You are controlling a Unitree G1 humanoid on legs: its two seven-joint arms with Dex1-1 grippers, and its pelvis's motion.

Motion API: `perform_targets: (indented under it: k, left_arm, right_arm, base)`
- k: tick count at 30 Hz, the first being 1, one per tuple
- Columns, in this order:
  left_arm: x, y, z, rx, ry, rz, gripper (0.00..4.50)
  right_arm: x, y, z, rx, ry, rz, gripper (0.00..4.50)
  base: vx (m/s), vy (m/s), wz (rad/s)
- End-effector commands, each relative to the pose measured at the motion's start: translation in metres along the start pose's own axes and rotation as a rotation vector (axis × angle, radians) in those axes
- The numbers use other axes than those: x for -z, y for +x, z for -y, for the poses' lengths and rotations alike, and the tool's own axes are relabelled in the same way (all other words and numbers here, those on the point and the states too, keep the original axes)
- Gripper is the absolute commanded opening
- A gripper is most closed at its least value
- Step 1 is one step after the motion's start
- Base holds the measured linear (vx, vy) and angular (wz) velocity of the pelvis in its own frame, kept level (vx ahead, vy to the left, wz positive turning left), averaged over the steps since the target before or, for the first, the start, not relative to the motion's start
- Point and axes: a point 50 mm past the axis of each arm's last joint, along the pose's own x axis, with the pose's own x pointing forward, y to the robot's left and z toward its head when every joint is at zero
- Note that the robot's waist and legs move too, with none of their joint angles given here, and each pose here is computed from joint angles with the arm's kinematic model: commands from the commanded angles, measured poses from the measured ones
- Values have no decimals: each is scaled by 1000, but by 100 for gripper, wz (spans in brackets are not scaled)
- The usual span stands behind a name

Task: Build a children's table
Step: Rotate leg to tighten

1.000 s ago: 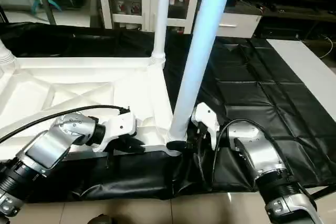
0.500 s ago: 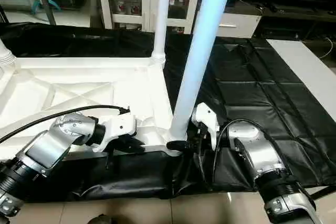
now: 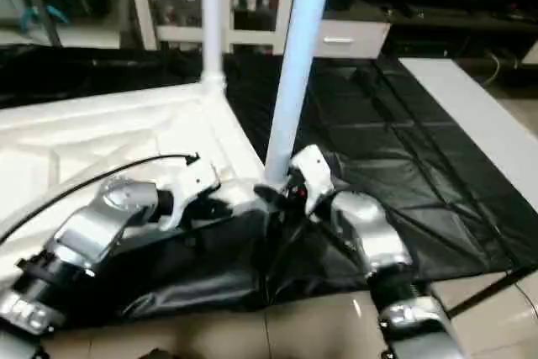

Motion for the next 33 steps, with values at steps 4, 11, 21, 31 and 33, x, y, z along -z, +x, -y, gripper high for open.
perform_targets:
  k: [4,11,21,31,33]
  left_arm:
    - [-22,30,6,-154,-111,17,0]
    - [-34,40,7,-211,-90,39,0]
    - [-22,31,9,-126,-47,10,0]
    - [2,9,26,140,32,-39,0]
    - [6,1,29,219,71,-48,0]
  right_arm:
    - [10,14,9,456,103,-70,267]
    - [-5,32,-8,489,201,19,267]
    - [-21,19,1,365,178,137,354]
    - [-27,-14,7,-15,10,99,384]
    - [-26,-26,6,-149,-27,75,384]
  base:
    - [0,0,0]
    - [0,0,0]
    - [0,0,0]
    - [0,0,0]
    - [0,0,0]
